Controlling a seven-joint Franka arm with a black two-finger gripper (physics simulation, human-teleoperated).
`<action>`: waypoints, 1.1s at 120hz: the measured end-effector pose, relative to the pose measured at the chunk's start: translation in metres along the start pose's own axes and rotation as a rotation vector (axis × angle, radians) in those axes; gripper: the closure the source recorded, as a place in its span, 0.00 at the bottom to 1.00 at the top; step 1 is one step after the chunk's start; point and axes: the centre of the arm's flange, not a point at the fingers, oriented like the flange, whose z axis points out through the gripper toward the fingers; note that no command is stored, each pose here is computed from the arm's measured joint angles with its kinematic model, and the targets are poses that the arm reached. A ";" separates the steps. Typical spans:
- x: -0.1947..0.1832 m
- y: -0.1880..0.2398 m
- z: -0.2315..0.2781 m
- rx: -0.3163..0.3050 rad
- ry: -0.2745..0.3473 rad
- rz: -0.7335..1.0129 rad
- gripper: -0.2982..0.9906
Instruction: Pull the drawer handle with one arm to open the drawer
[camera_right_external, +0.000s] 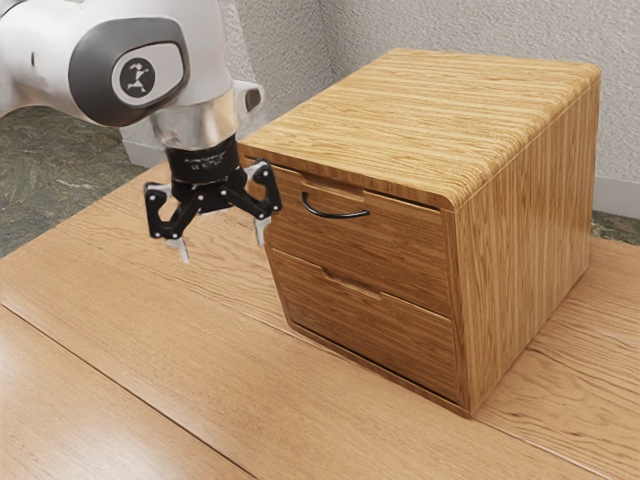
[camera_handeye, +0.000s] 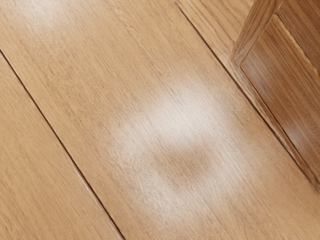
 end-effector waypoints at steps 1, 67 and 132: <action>0.000 0.000 0.000 -0.004 0.003 -0.010 0.23; -0.028 -0.005 -0.118 -0.321 0.163 -0.366 0.23; -0.040 0.065 -0.131 -0.688 0.261 -0.367 0.24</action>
